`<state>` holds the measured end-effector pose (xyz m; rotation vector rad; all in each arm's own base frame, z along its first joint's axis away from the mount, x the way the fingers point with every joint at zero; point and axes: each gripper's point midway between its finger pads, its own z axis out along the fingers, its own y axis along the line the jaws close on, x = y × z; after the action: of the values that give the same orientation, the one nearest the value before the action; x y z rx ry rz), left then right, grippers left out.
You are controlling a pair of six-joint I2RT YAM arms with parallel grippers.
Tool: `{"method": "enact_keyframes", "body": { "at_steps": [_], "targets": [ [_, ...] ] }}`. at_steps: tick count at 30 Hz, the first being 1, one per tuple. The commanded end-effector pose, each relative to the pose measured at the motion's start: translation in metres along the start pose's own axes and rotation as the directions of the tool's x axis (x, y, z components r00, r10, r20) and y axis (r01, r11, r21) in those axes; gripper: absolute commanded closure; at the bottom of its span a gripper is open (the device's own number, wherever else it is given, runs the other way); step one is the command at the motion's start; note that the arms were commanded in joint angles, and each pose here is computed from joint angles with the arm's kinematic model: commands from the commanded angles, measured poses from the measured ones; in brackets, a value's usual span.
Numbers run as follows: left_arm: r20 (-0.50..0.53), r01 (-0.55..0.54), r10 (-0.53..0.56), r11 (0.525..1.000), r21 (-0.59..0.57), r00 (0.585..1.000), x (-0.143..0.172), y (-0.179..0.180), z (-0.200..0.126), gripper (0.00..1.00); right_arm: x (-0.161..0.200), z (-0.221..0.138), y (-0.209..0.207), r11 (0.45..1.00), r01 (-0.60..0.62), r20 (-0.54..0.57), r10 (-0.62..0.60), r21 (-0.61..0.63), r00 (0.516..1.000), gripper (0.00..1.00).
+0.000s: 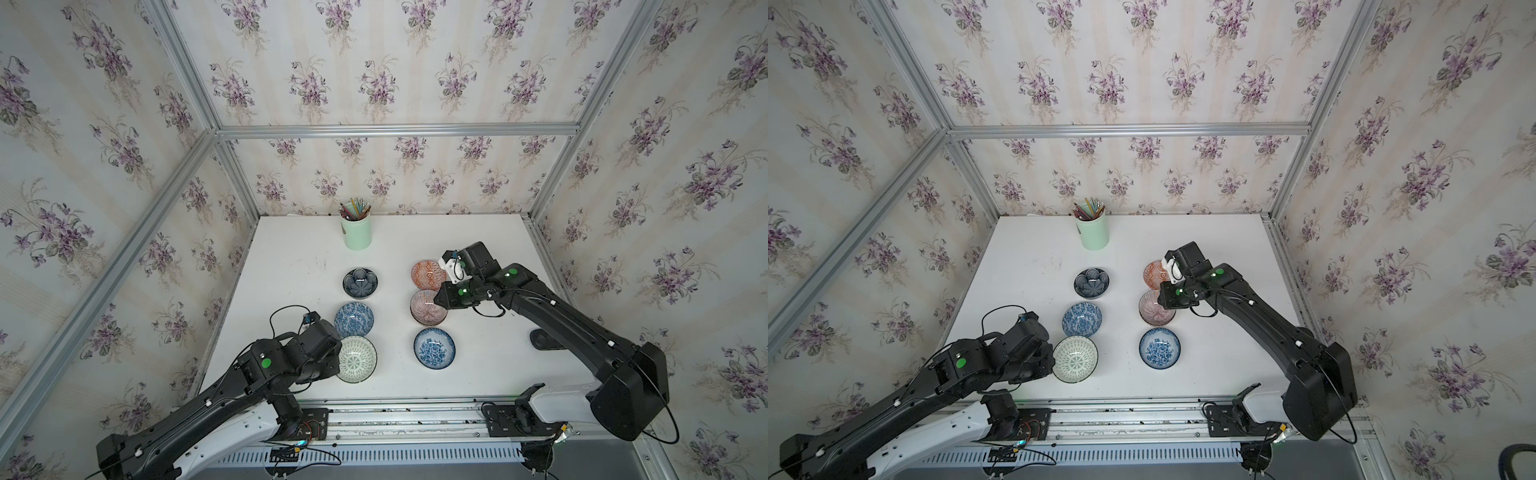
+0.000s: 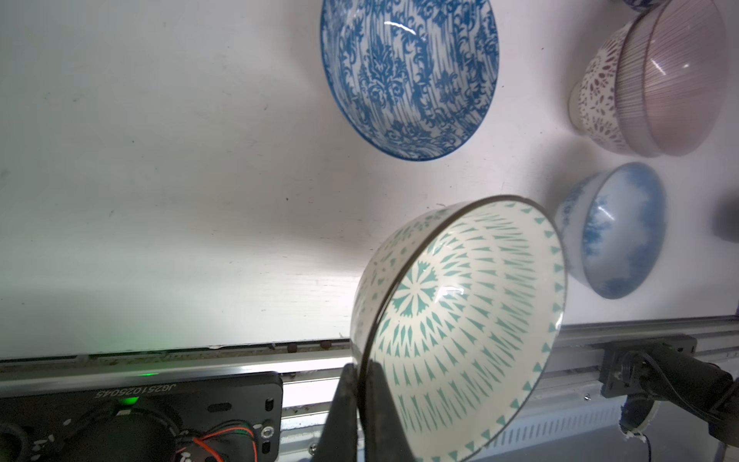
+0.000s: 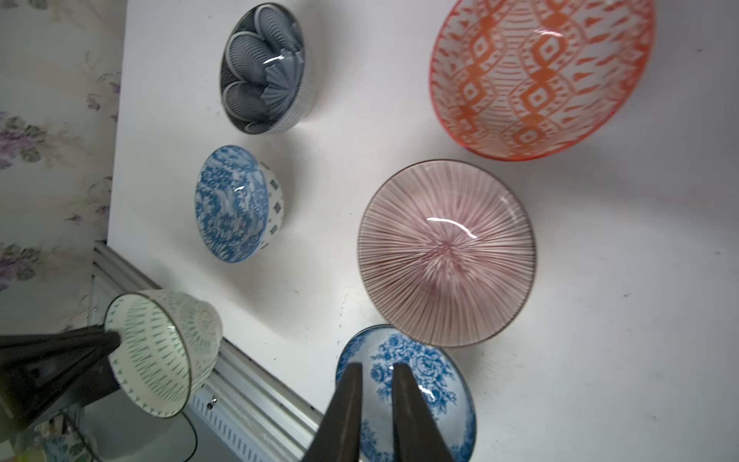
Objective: Stack the bowls
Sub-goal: Pick up the bowl from the center of the board.
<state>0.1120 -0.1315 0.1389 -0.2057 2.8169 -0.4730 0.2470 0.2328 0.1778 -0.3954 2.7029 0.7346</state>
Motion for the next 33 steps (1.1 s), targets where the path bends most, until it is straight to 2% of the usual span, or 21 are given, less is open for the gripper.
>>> {"method": "enact_keyframes", "body": {
  "at_steps": [1, 6, 10, 13, 19, 33],
  "targets": [
    [0.021, -0.058, 0.056, 0.991, 0.121, 0.998, -0.014, -0.041, -0.004, 1.0, 0.009, -0.009, 0.029, 0.996, 0.037, -0.037, -0.04, -0.079, 0.999, 0.8],
    [0.002, -0.098, 0.099, 0.984, 0.152, 0.995, -0.024, -0.071, 0.001, 1.0, 0.02, -0.013, 0.061, 0.986, 0.097, -0.06, -0.106, -0.139, 0.993, 0.79],
    [-0.017, -0.11, 0.114, 0.979, 0.174, 0.993, -0.026, -0.087, 0.006, 1.0, 0.032, -0.008, 0.073, 0.98, 0.115, -0.079, -0.129, -0.161, 0.988, 0.72],
    [-0.02, -0.11, 0.116, 0.976, 0.187, 0.993, -0.028, -0.094, 0.01, 1.0, 0.04, -0.002, 0.077, 0.978, 0.123, -0.095, -0.141, -0.17, 0.985, 0.7],
    [-0.025, -0.105, 0.111, 0.976, 0.189, 0.993, -0.03, -0.098, 0.016, 1.0, 0.051, 0.009, 0.084, 0.975, 0.129, -0.12, -0.152, -0.183, 0.981, 0.72],
    [-0.026, -0.094, 0.1, 0.981, 0.169, 0.995, -0.027, -0.09, 0.022, 1.0, 0.062, 0.034, 0.077, 0.985, 0.135, -0.152, -0.15, -0.105, 0.977, 0.74]
  ]
}}
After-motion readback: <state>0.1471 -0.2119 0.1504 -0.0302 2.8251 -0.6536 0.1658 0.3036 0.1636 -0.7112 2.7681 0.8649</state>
